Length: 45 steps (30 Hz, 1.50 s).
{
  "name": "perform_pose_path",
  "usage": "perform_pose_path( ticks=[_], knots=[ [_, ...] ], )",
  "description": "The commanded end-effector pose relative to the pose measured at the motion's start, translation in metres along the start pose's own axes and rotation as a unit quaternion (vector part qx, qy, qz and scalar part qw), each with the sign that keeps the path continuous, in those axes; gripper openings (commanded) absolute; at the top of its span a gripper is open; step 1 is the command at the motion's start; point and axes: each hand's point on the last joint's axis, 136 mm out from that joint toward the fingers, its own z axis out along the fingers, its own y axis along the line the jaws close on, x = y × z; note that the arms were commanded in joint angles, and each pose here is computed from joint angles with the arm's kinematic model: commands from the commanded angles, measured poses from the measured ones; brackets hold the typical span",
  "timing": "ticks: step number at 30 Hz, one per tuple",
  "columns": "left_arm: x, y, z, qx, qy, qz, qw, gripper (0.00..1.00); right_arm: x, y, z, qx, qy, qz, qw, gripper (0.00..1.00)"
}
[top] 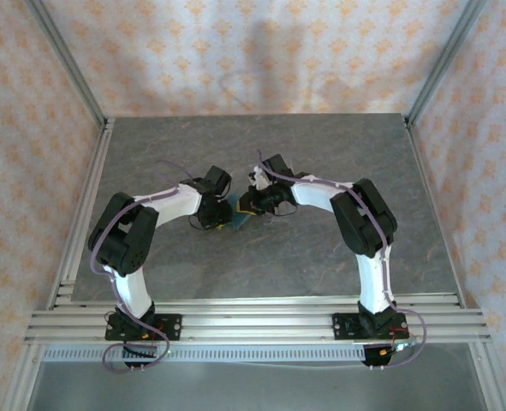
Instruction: Put the credit cards into the card holder
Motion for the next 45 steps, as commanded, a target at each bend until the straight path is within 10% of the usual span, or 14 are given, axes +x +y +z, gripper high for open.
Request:
perform_pose_path(
  ticks=[1, 7, 19, 30, 35, 39, 45],
  knots=[
    [0.024, 0.024, 0.021, -0.040, 0.032, -0.002, 0.999, 0.15, 0.003, 0.027, -0.014, -0.002, -0.014, -0.040, 0.999, 0.00],
    [0.016, 0.029, -0.026, -0.033, -0.014, 0.006, 0.999, 0.20, 0.003, 0.023, -0.060, 0.150, -0.078, -0.100, 0.981, 0.00],
    [0.027, 0.102, -0.114, -0.059, -0.109, -0.050, 0.991, 0.62, 0.049, 0.034, -0.122, 0.432, -0.173, -0.217, 0.858, 0.00],
    [0.035, 0.103, -0.134, -0.035, -0.116, -0.053, 0.991, 0.71, 0.069, 0.028, -0.067, 0.556, -0.163, -0.293, 0.761, 0.00],
    [0.034, 0.102, -0.137, -0.030, -0.116, -0.057, 0.991, 0.73, 0.076, 0.025, -0.011, 0.537, -0.117, -0.300, 0.780, 0.24],
    [0.031, 0.106, -0.141, -0.036, -0.116, -0.056, 0.991, 0.76, 0.091, 0.049, 0.020, 0.430, -0.086, -0.292, 0.850, 0.51],
    [0.029, 0.093, -0.129, -0.012, -0.091, -0.022, 0.996, 0.76, 0.093, 0.089, -0.002, 0.281, -0.066, -0.259, 0.922, 0.60]
  ],
)
